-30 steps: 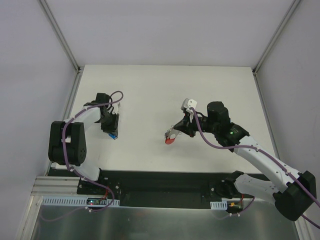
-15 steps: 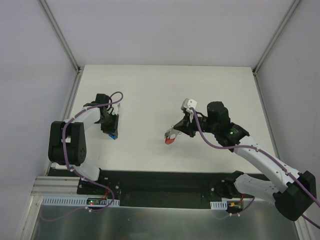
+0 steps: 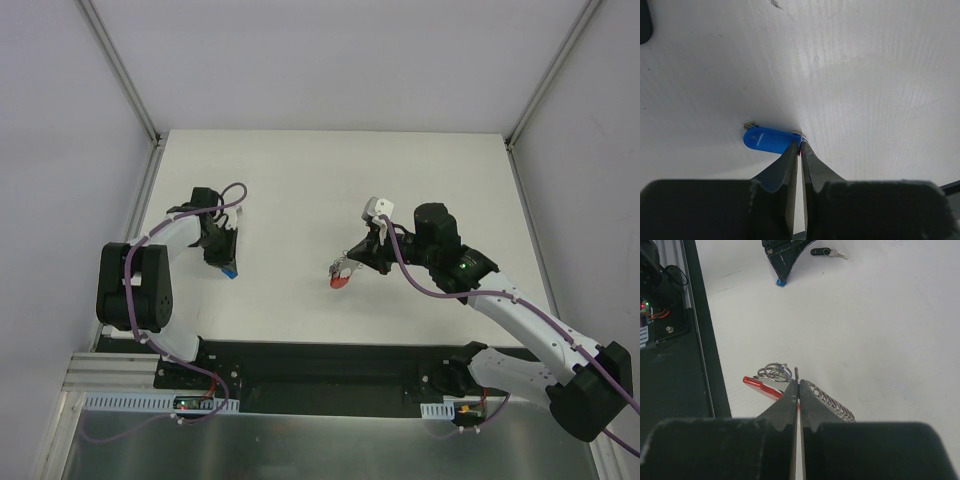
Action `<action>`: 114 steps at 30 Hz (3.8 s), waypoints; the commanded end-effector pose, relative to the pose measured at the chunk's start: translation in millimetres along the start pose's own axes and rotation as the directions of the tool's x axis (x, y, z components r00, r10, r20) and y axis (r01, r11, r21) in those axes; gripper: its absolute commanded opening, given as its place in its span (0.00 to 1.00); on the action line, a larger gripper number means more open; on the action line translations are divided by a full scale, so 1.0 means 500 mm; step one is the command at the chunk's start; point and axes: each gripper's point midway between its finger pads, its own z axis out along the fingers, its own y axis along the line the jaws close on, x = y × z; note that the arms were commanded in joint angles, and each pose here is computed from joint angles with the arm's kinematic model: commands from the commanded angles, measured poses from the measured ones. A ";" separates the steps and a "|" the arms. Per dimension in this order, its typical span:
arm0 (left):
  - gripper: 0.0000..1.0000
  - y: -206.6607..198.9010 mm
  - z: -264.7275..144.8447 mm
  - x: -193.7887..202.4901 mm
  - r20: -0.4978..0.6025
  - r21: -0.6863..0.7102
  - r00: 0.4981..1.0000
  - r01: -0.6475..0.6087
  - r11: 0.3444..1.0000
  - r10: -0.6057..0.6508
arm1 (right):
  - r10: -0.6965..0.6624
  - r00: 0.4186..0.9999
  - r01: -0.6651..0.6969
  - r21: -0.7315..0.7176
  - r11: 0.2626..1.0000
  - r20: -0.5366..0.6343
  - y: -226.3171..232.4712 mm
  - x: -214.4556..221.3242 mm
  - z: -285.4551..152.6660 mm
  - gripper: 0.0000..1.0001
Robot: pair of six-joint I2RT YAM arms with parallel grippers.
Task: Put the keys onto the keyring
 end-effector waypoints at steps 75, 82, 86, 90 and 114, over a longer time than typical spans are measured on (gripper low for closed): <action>0.00 -0.518 -0.373 0.022 0.880 -0.011 0.051 -0.992 0.127 0.473 | -0.313 0.946 0.311 -0.039 0.950 -0.082 0.069 -0.114 0.093 0.01; 0.00 -0.526 -0.370 0.033 0.887 0.019 0.061 -0.995 0.095 0.458 | -0.320 0.944 0.319 -0.023 0.948 -0.087 0.063 -0.113 0.094 0.01; 0.00 -0.529 -0.369 0.038 0.889 0.028 0.063 -0.996 0.082 0.454 | -0.324 0.943 0.324 -0.020 0.946 -0.080 0.063 -0.117 0.092 0.01; 0.00 -0.529 -0.366 0.035 0.886 0.031 0.068 -0.996 0.089 0.459 | -0.326 0.942 0.325 -0.025 0.945 -0.075 0.067 -0.119 0.090 0.02; 0.00 -0.517 -0.358 0.004 0.870 0.011 0.104 -0.981 0.191 0.482 | -0.330 0.939 0.331 -0.001 0.944 -0.094 0.060 -0.108 0.086 0.01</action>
